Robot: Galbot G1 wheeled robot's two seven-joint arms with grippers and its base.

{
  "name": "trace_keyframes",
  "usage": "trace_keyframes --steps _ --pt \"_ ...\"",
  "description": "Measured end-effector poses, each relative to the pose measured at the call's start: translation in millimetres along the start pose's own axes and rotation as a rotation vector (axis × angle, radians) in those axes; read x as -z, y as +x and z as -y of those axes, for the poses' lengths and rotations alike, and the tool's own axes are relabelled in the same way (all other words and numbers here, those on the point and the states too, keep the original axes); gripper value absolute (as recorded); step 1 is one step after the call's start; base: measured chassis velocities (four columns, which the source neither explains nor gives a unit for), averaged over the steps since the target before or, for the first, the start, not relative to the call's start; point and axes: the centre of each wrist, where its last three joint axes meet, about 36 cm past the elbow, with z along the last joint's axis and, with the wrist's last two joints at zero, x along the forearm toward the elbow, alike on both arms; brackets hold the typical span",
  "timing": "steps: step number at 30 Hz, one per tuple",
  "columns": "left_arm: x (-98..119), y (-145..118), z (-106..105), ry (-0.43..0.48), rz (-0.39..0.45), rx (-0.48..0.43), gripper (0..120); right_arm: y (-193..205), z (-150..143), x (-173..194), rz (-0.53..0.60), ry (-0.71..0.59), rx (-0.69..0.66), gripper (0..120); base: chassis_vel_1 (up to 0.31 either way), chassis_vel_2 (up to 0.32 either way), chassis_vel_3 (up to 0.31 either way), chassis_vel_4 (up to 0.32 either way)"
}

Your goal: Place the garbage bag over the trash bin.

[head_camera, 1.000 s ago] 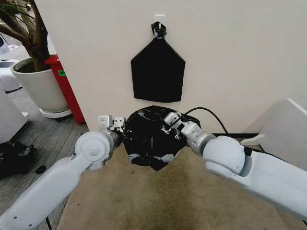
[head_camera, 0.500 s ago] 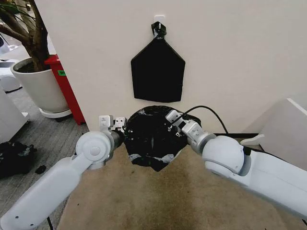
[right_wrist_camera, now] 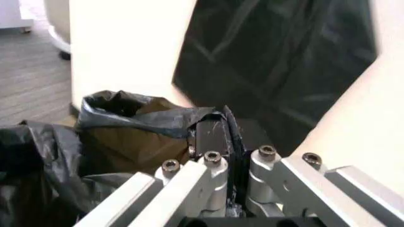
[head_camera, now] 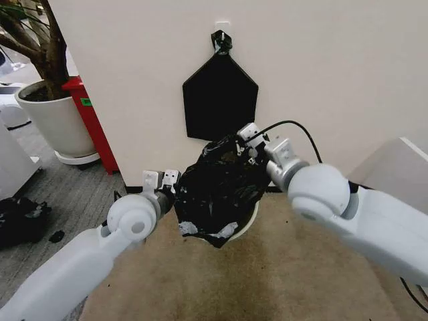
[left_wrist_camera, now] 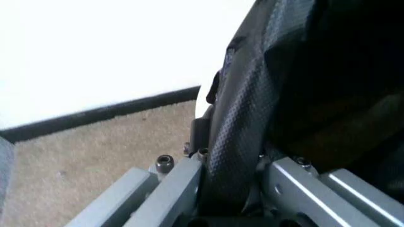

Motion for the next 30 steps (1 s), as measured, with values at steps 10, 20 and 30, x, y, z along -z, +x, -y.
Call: trace_keyframes --steps 10,20,30 --pt "-10.7 13.6 -1.4 -0.049 0.062 -0.035 0 -19.6 53.9 -21.6 -0.064 -0.101 0.225 0 0.0 0.0 0.0 0.0" --pt "-15.6 22.0 -4.8 -0.028 0.096 -0.061 0 -42.3 91.4 -74.5 -0.106 -0.079 0.311 0 0.0 0.0 0.0 0.0" --pt "-17.1 22.6 -14.5 0.028 0.157 -0.099 0 -60.2 114.7 -127.4 -0.077 -0.061 0.377 0 0.0 0.0 0.0 0.0"
